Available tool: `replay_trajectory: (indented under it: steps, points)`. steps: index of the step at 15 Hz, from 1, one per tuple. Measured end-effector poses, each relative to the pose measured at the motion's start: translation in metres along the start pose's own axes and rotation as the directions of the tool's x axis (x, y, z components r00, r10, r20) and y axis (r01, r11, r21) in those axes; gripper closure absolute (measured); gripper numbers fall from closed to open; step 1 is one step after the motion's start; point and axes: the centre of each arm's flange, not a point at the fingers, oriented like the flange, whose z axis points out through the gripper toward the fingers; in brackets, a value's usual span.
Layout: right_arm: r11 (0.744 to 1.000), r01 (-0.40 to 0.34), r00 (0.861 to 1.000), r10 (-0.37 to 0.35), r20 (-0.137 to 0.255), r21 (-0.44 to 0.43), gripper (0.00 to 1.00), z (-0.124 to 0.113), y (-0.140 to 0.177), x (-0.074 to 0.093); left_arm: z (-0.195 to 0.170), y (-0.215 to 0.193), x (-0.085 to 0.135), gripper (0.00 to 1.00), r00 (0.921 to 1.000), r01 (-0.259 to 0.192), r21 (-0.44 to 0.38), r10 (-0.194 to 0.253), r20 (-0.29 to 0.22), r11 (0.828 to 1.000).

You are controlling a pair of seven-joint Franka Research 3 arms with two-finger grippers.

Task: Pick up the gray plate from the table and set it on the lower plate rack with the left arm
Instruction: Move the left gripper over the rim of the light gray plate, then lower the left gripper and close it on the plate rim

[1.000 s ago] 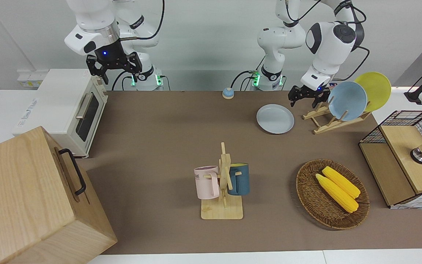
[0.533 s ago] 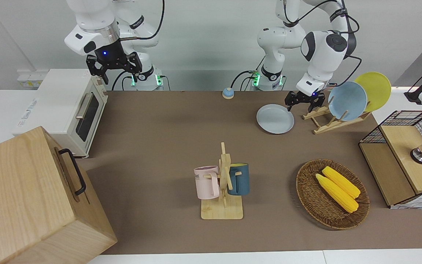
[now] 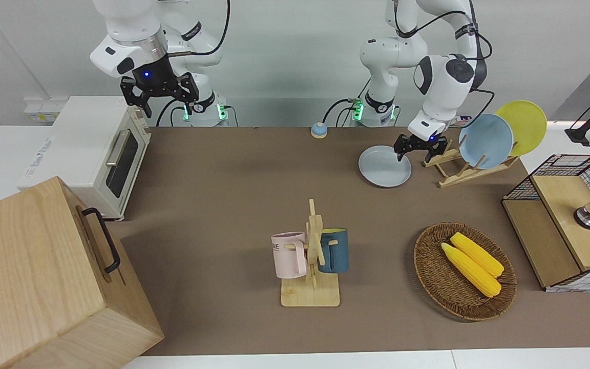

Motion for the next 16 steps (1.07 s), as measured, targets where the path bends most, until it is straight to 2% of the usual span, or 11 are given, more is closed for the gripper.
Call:
replay_trajectory:
  steps: [5,16]
  points:
    - [1.000,0.000,1.000,0.000,0.000,0.000,0.01,0.000,0.000,0.000,0.018,0.000,-0.008,0.00,1.0000,0.001,0.001,-0.001,-0.002,1.000]
    - [1.000,0.000,1.000,0.000,0.000,0.000,0.01,0.000,0.000,0.000,0.071,-0.001,-0.006,0.00,0.9998,0.002,0.003,-0.002,-0.021,1.000]
